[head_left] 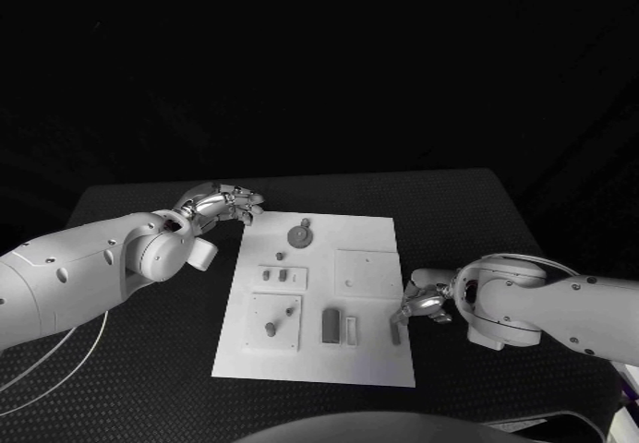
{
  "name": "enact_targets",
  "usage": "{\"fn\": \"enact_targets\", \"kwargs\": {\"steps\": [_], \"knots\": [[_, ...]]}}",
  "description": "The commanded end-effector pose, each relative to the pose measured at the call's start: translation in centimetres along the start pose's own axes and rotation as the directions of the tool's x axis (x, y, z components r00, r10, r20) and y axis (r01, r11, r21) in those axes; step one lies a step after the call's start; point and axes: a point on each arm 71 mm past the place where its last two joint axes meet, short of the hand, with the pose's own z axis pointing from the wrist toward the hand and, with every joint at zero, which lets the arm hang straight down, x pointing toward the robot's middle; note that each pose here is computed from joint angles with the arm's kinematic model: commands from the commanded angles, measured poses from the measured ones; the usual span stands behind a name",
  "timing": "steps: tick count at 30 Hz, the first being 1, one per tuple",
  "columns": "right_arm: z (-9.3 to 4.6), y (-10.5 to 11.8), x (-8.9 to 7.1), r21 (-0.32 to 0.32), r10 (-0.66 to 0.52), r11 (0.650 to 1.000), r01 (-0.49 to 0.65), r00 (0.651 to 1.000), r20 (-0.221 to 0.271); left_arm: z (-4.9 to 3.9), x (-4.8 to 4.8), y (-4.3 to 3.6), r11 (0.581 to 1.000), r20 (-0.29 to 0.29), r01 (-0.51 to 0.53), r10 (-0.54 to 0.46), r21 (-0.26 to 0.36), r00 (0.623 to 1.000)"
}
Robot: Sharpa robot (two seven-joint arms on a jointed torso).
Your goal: Assemble the parts on the task board
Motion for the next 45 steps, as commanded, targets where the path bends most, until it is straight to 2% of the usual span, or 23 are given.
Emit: {"fn": "enact_targets", "kwargs": {"steps": [1, 15, 19, 23, 31, 36, 45], "knots": [[0.3, 0.0, 0.7, 0.035, -0.036, 0.999, 0.037, 0.999, -0.026, -0.01, 0.09, -0.14, 1.000, -0.004, -0.001, 0.001, 0.011, 1.000], [0.6, 0.5, 1.7, 0.032, -0.106, 0.994, 0.106, 0.994, -0.020, -0.04, 0.07, -0.13, 1.000, -0.005, 0.000, 0.000, 0.011, 1.000], [0.7, 0.9, 1.9, 0.024, -0.215, 0.976, 0.214, 0.976, 0.040, -0.08, -0.02, -0.09, 1.000, -0.005, 0.000, 0.000, 0.008, 1.000], [0.9, 1.3, 2.0, 0.018, -0.245, 0.970, 0.244, 0.968, 0.061, -0.08, 0.03, -0.09, 1.000, -0.008, 0.001, 0.000, 0.008, 1.000], [1.5, 1.4, 3.1, 0.025, -0.303, 0.953, 0.302, 0.949, 0.081, -0.11, -0.02, -0.08, 1.000, -0.008, 0.001, -0.001, 0.008, 1.000], [1.8, 1.6, 3.3, 0.030, -0.340, 0.940, 0.339, 0.934, 0.111, -0.12, -0.02, -0.09, 1.000, -0.009, 0.001, -0.001, 0.008, 1.000], [2.1, 2.3, 3.8, 0.020, -0.373, 0.927, 0.373, 0.919, 0.129, -0.18, -0.10, -0.06, 1.000, -0.007, 0.001, -0.001, 0.007, 1.000]]}}
